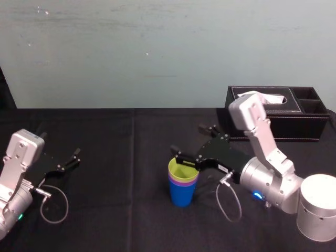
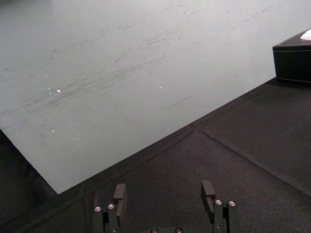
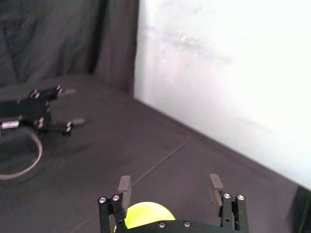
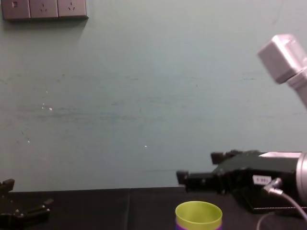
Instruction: Stack the three plastic cups sequentially using one hand.
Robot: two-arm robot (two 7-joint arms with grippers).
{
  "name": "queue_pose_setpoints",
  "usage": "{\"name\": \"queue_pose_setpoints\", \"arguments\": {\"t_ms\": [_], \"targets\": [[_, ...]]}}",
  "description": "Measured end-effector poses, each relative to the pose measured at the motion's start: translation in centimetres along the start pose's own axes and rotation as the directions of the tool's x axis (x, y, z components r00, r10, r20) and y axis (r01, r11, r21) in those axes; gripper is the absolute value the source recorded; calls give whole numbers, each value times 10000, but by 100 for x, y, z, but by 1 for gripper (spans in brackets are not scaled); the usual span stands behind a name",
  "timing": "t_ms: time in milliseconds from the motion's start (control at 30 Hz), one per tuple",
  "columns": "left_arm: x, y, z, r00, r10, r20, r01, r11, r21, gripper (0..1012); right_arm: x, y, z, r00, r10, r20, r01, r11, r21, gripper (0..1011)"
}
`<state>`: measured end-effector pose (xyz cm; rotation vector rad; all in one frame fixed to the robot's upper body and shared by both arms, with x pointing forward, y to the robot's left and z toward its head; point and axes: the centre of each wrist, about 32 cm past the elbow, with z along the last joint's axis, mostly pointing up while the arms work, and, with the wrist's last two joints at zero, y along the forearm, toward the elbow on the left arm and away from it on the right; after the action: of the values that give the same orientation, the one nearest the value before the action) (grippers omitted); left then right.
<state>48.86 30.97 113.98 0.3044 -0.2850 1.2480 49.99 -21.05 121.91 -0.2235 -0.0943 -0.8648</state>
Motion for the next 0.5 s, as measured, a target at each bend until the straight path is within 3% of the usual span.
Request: {"name": "queue_pose_setpoints", "arguments": {"t_ms": [167,267,400,500], "targets": [[0,0,0,10000,-1,0,1,10000,0,1000,-13,-55,-39,9962,-844,-222,850,9959,304,1003],[0,0,0,10000,0,1,0,10000,0,1000,-24,-86,-91,9831,-1780,-431,1791,9836,217,1003],[0,0,0,10000,1,1,-1,10000,0,1000,-29,-111,-193,9529,-2936,-764,2927,9559,-233,1003],[0,0,0,10000,0,0,0,10000,0,1000,-34,-114,-298,9212,-3749,-1041,3686,9265,-750,1003]]}}
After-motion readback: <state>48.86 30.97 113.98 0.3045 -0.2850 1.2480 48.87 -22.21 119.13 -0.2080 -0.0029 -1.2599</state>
